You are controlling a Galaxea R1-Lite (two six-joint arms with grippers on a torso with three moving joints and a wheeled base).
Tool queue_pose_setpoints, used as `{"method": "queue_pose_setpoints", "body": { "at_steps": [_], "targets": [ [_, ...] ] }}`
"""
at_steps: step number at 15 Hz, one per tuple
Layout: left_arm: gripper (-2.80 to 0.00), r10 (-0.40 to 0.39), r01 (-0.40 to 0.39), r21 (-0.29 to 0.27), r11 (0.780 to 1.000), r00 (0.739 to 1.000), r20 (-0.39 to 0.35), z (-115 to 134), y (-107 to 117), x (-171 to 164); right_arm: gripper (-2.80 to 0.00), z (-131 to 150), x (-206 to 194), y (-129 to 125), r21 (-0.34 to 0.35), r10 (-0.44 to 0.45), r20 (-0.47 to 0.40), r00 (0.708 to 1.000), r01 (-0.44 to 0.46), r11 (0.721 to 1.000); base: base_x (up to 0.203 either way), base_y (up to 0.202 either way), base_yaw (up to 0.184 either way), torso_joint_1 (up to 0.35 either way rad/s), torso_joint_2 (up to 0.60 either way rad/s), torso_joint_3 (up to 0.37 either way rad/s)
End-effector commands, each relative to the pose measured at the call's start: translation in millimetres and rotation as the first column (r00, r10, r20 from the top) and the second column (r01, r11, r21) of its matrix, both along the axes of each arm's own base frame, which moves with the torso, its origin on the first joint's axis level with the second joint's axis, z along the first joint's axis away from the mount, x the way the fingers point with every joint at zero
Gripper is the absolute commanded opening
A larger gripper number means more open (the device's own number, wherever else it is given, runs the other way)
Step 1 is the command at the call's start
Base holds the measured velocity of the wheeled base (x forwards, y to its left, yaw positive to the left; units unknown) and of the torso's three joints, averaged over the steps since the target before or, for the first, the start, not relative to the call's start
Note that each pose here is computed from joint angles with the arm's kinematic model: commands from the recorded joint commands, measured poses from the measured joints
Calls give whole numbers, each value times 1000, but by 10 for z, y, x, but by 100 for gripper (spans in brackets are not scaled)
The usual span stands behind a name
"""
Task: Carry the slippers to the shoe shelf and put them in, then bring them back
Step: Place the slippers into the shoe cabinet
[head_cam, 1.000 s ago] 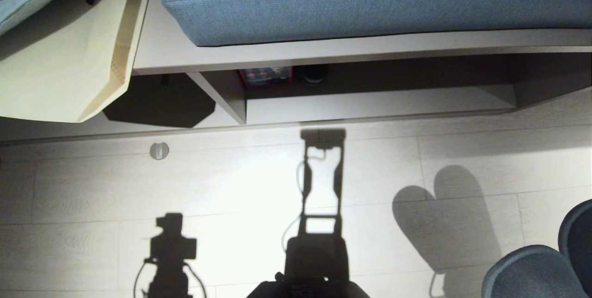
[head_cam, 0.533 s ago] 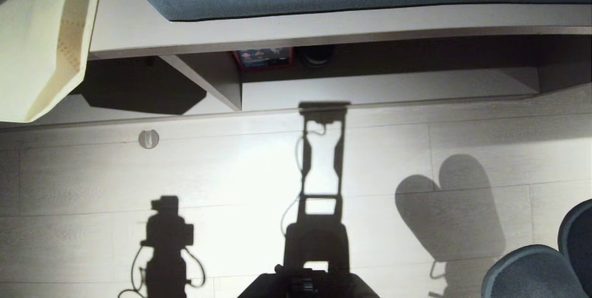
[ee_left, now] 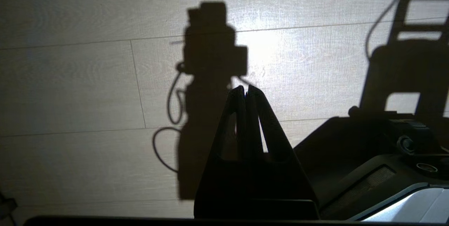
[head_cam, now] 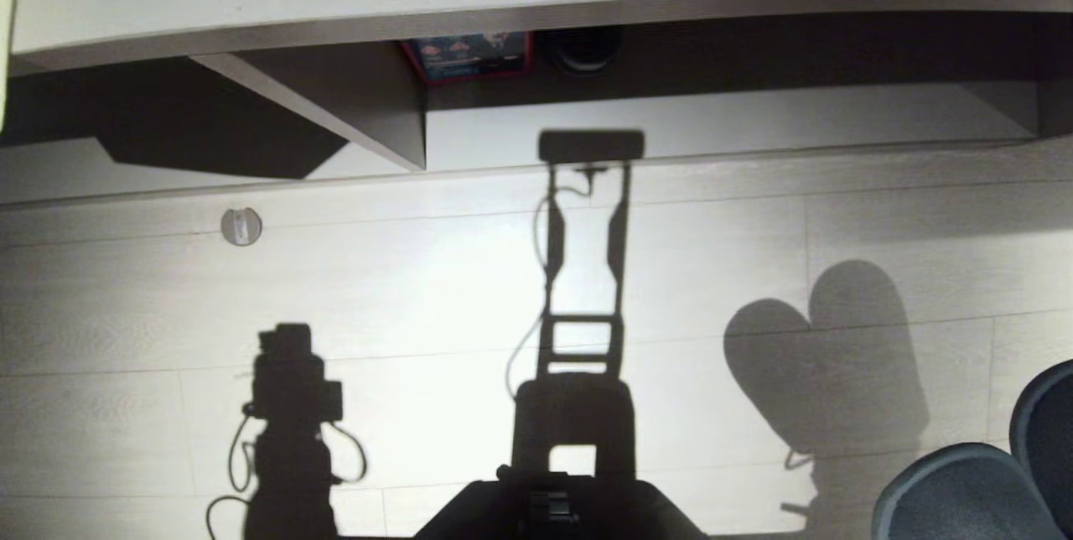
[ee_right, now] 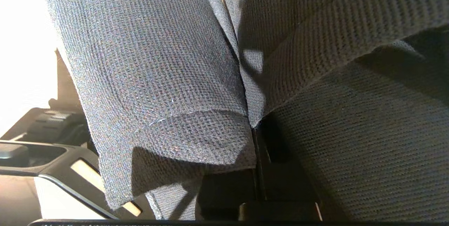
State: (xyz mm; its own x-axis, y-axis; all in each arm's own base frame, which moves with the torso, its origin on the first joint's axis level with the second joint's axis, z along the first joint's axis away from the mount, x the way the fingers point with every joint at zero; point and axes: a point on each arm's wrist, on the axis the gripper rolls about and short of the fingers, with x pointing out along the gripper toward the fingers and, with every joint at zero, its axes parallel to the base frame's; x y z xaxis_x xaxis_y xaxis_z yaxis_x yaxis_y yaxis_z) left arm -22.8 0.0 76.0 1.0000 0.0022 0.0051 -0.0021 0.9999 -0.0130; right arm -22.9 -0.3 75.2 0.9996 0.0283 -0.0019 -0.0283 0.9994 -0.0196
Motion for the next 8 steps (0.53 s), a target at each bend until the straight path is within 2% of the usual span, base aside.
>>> {"method": "queue_pose_setpoints", "body": {
  "at_steps": [1,8],
  "targets": [
    [-280,1,-1,-1,1000,1000,-1,1,0,1,-280,-2,1,0,0,1,-3,1000,-1,1000,0,0,0,2,4,-192],
    [-280,1,-1,-1,1000,1000,-1,1,0,1,-280,-2,1,0,0,1,-3,1000,-1,1000,0,0,0,1,2,-199]
  ]
}}
